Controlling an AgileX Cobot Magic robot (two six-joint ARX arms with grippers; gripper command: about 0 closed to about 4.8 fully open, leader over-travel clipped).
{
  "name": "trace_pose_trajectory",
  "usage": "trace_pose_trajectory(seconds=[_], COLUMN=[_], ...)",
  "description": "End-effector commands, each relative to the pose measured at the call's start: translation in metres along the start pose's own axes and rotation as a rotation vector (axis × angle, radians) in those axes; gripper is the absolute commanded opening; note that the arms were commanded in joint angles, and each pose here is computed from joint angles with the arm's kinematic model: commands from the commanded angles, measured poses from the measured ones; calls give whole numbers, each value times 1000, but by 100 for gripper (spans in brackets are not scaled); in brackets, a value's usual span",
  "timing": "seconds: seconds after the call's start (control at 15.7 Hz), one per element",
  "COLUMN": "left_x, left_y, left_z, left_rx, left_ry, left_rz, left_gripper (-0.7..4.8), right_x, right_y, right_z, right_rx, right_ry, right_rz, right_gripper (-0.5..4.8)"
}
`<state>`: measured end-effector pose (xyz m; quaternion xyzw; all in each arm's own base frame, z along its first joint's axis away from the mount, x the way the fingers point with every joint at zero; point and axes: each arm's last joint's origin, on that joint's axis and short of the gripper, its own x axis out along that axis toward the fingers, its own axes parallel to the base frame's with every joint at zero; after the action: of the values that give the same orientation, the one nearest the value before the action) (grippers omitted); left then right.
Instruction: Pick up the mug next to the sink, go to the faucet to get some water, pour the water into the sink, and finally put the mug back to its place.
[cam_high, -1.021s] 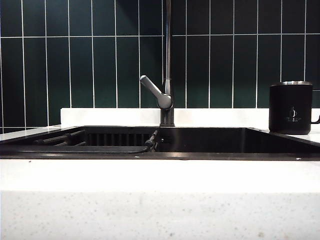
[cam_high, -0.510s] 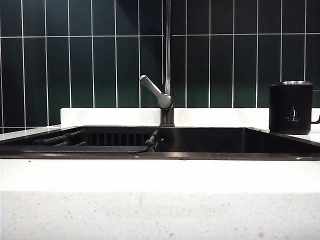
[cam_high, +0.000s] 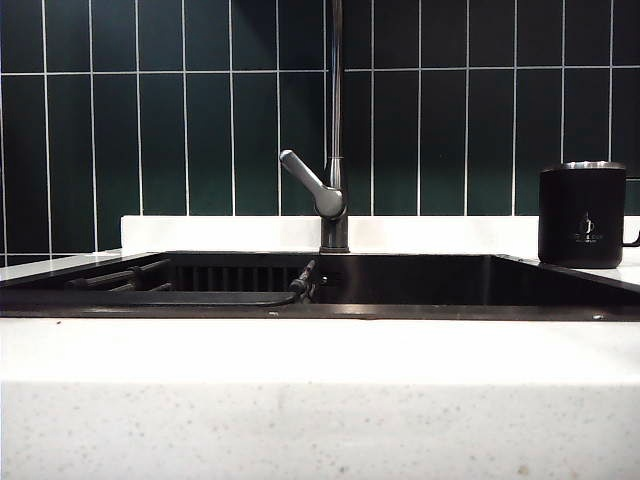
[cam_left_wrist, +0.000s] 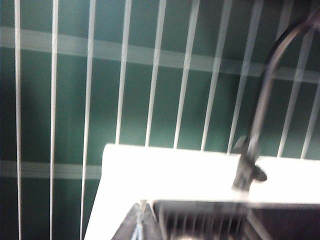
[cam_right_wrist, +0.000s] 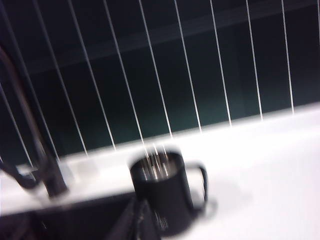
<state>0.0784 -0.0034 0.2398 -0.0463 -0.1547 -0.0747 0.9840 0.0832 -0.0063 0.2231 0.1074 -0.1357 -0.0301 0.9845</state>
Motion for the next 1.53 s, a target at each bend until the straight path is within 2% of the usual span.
trace_pose_trajectory(seconds=[0.06,0.19,0.32,0.51,0.64,0.7,0.83,0.96,1.08,1.15,1.21,1.28,1.34,1.4,1.53], left_x=[-1,6,22,36,44,57,76,99,113,120,124,126,130,132,135], left_y=[-4,-5,-3,-4,-4,-4,-3,1,4,5,4,1,-6,-9,-9], left_z=[28,42,48,57,60,55,45,35,28,24,20,16,9,5,-2], left_rx=[117,138,132,25,19,7,-15,-39,20,26,25,44,138,136,121], left_ry=[-9,-8,27,6,-46,35,137,216,190,174,182,194,209,224,254], left_rz=[-26,-21,-20,-84,-107,-185,-282,-291,-296,-295,-297,-295,-336,-359,-363], left_gripper=[-3,-4,-4,-5,-4,-3,-2,-2,-2,-2,-2,-2,86,139,139], right_x=[-1,5,17,34,42,46,51,61,71,77,82,84,86,87,97], right_y=[7,11,14,16,15,14,13,10,8,7,6,5,5,7,7], right_z=[31,50,63,76,78,74,70,68,60,54,48,44,42,43,43], right_rx=[-184,-308,-331,-338,-346,-346,-324,-350,-356,-342,-329,-329,-328,-317,-303], right_ry=[55,95,132,197,206,232,277,364,414,453,489,517,522,511,457], right_rz=[-12,-12,-14,-73,-144,-155,-179,-262,-278,-281,-281,-264,-257,-218,-219], right_gripper=[-9,-9,-9,-9,-8,-8,-8,-8,-8,-8,3,42,144,160,177])
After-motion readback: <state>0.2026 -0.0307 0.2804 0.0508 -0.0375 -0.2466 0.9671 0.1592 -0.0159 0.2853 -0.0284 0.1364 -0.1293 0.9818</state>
